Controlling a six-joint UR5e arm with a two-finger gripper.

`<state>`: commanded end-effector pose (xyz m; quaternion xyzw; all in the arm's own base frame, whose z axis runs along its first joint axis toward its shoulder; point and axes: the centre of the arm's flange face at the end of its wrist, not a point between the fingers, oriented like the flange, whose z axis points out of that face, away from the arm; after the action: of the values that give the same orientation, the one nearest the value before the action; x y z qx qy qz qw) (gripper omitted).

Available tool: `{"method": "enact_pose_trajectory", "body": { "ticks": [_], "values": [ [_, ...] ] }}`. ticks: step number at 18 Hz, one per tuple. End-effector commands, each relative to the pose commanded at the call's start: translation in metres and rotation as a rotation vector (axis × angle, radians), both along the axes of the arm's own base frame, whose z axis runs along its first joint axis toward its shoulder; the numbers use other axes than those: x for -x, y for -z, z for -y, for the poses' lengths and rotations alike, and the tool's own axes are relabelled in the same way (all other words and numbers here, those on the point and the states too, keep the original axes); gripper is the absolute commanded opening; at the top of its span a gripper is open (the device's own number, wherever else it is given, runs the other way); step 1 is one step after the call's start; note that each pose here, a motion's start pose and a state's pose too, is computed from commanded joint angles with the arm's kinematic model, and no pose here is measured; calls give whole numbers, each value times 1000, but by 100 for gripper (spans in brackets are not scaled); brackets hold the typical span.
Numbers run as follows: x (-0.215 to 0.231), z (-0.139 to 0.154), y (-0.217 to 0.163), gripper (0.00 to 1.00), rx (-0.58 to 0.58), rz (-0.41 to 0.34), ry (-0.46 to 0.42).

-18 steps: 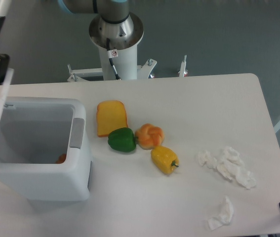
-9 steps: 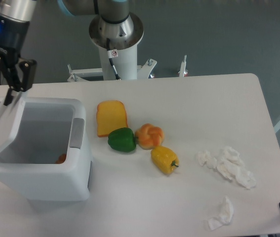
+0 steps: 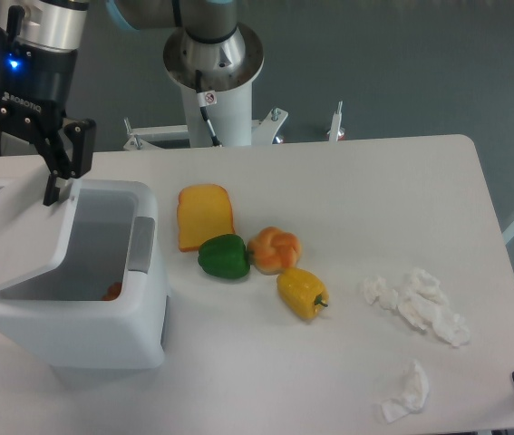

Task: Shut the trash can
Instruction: 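Push the raised lid down with the gripper onto the can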

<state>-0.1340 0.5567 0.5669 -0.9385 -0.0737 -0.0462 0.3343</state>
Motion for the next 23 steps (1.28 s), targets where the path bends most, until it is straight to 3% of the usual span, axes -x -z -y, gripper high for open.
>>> {"method": "enact_pose_trajectory", "body": {
  "ticks": [23],
  "values": [
    [43, -4, 45, 100, 67, 25, -33]
  ]
}}
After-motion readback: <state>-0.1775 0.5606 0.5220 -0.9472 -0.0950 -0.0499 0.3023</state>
